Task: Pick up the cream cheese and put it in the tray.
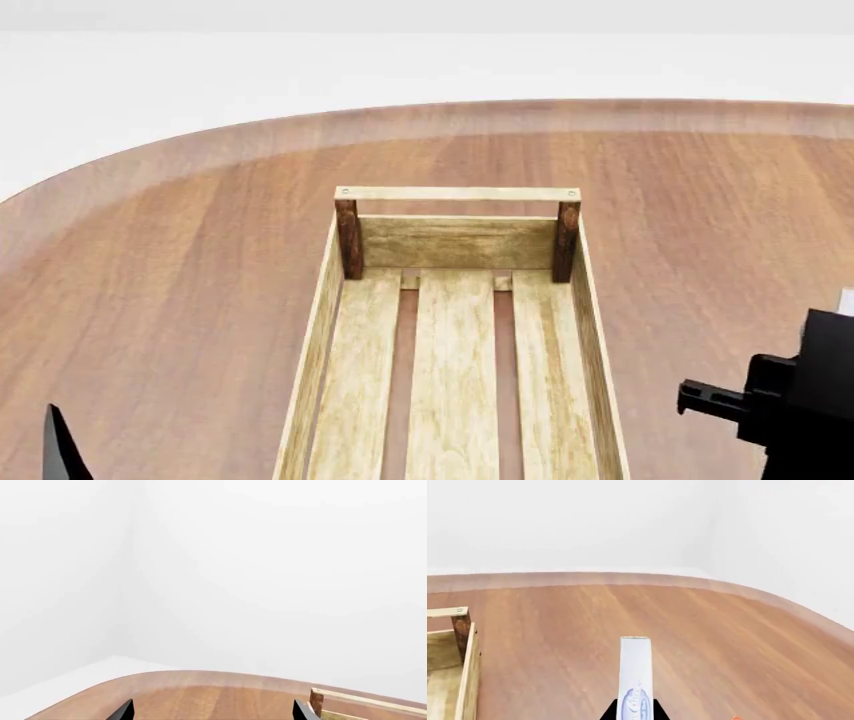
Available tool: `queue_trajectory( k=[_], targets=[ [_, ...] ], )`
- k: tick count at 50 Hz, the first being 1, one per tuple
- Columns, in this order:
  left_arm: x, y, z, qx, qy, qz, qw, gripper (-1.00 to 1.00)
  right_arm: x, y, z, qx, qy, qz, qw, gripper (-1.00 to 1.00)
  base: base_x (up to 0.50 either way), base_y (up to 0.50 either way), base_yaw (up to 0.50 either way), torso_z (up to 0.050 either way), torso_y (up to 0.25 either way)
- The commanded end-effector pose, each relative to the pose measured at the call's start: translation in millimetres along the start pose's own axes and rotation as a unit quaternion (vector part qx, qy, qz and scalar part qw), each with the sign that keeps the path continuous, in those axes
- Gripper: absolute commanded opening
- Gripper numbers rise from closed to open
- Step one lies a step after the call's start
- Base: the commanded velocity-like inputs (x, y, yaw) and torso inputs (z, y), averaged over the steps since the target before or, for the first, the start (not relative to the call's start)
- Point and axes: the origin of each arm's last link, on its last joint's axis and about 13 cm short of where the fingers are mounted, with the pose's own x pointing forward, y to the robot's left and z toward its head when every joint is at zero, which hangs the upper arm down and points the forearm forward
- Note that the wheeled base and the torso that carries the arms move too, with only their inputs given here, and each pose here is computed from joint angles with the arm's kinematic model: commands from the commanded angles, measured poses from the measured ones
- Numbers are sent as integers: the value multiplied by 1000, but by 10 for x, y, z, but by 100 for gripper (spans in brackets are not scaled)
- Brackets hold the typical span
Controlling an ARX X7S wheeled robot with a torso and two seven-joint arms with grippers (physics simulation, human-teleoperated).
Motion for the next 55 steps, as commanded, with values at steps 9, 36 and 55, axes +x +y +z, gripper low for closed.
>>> queue_trajectory(
  k=[9, 36, 55],
  targets=[
    [1, -5, -7, 3, 1, 0, 1000, 100, 396, 165, 493, -59, -4, 8, 998, -100, 0, 0, 0, 0, 0],
    [-23, -6, 6, 1, -1, -3, 1000, 100, 607, 561, 1104, -114, -42, 100, 988, -100, 0, 0, 0, 0, 1],
    [6, -4, -3, 2, 3, -1, 1000, 100, 659, 792, 1221, -134, -20, 261, 956, -100, 0, 0, 0, 0, 1]
  ],
)
